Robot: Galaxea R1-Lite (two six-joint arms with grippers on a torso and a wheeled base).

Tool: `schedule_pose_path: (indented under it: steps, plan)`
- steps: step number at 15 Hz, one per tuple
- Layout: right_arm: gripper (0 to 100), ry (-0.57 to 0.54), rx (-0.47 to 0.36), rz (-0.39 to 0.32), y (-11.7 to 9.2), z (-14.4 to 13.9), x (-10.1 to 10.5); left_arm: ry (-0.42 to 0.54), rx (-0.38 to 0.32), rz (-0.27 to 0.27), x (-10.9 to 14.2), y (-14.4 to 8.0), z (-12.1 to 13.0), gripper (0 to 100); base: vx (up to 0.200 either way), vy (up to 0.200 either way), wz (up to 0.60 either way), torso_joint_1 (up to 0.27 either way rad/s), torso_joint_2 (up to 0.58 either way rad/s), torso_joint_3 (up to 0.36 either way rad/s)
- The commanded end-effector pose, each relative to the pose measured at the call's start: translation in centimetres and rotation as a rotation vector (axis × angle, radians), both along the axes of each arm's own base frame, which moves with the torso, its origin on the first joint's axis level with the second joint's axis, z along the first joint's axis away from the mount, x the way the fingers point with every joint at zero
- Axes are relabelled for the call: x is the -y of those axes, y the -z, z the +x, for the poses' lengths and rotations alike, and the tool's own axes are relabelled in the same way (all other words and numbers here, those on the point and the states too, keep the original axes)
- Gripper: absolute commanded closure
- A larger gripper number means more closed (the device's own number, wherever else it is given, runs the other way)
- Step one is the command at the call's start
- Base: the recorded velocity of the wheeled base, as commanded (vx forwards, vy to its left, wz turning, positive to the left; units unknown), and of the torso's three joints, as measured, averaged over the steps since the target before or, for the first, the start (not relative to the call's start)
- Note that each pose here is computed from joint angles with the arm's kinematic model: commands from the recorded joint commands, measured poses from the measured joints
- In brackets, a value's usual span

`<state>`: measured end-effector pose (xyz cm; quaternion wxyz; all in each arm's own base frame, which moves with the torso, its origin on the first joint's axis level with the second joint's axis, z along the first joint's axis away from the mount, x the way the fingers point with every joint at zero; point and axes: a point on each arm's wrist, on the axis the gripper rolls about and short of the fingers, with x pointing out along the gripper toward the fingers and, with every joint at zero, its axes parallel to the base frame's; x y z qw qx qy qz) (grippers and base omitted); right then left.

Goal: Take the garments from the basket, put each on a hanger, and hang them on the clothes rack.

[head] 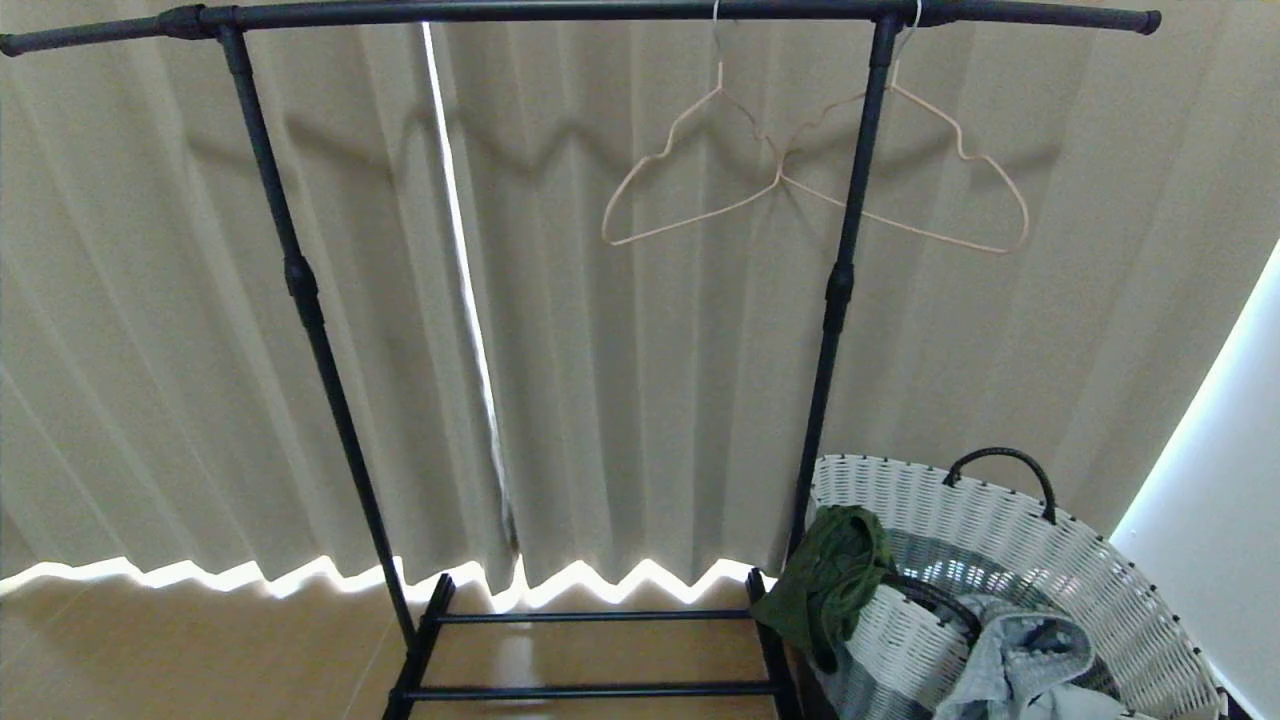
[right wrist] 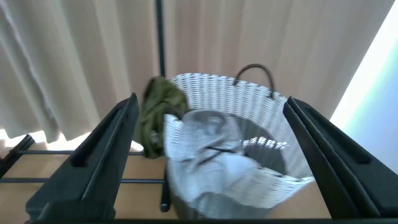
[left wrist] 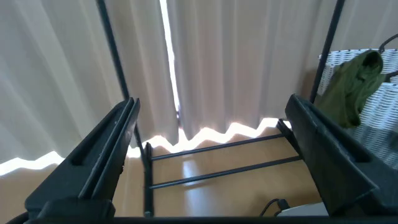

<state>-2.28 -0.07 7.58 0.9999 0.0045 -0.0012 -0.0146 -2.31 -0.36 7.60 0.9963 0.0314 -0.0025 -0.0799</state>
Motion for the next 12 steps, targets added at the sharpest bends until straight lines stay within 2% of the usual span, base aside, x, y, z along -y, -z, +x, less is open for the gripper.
schedule_pose_path:
  steps: [1,3,12]
  plan:
    - [0,0.0,0.001,0.0,0.0,0.0,0.0,0.0,-0.002,0.0,0.0,0.0,0.01,0,0.0,-0.2,0.0,0.002,0.0,0.002]
    - [0,0.0,0.001,0.0,0.0,0.0,0.0,0.0,0.0,0.0,0.0,0.01,0.0,0,0.0,-0.2,0.0,0.0,0.0,0.002]
    - [0,0.0,0.001,0.002,0.0,0.0,0.0,0.0,-0.002,0.0,0.0,0.0,0.01,0,0.0,0.0,0.0,0.0,0.0,0.0]
